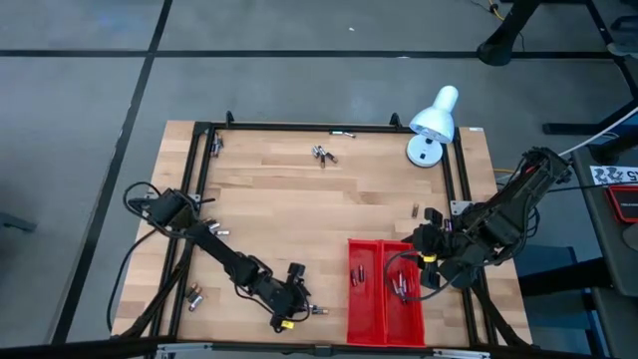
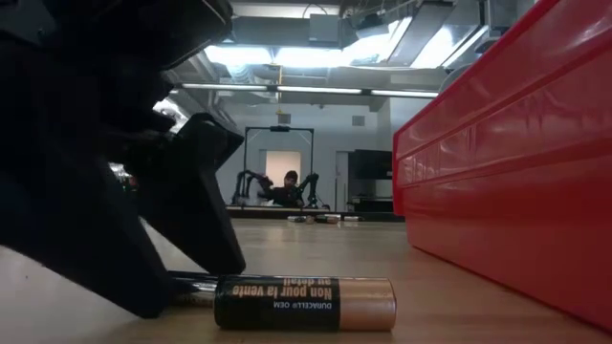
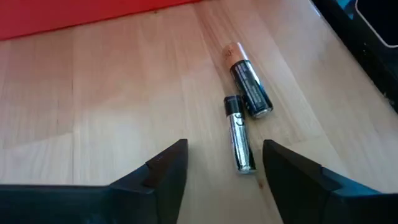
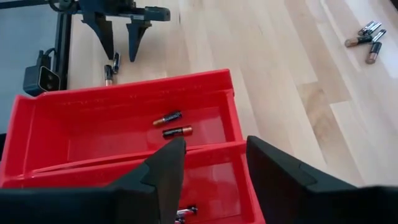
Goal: Sort batteries
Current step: Put the silver battery into the right red bin
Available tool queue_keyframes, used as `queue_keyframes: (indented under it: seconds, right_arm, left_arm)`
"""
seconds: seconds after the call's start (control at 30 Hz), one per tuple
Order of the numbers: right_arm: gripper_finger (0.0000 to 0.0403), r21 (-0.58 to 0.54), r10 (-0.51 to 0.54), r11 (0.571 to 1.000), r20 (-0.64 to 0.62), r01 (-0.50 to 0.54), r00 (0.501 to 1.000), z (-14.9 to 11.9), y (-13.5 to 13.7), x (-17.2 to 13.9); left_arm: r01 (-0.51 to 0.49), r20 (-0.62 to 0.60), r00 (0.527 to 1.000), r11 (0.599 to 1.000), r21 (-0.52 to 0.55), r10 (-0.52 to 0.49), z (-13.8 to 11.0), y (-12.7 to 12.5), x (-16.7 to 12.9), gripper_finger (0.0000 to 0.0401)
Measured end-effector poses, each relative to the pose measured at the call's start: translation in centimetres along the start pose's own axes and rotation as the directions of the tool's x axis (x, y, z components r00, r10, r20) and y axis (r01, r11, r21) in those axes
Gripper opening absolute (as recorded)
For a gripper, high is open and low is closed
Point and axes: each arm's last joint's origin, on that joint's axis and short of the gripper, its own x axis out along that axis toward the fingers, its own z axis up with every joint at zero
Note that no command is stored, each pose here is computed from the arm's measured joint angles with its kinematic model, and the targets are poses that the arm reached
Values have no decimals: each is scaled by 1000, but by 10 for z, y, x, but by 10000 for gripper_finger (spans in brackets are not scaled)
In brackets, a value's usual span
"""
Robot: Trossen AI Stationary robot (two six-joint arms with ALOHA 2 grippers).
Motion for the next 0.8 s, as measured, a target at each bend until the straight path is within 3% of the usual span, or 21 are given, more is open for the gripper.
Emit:
queue_keyframes:
  seconds: [0.23, 0.4, 0.53, 0.67, 0.8]
  right_arm:
    - [172, 0, -4, 1000, 5, 4, 1000, 0, 0, 0]
    - [172, 13, -14, 1000, 29, 14, 999, 1, 0, 0]
    - [172, 37, -34, 999, 52, 32, 998, 2, 0, 0]
    - [172, 48, -32, 998, 67, 29, 997, 3, 0, 0]
    - [172, 61, -26, 998, 87, 21, 996, 5, 2, 0]
  left_arm:
    - [5, -25, 1000, 997, 71, -3, -3, -4, -1, 95]
    - [6, -30, 1000, 998, 64, -4, -5, -4, 0, 43]
    - [3, -22, 1000, 1000, -10, -3, -10, -4, 8, 40]
    - [11, -20, 1000, 996, -94, -13, -13, -5, 14, 63]
    - [19, -27, 999, 995, -93, -22, -16, -6, 14, 74]
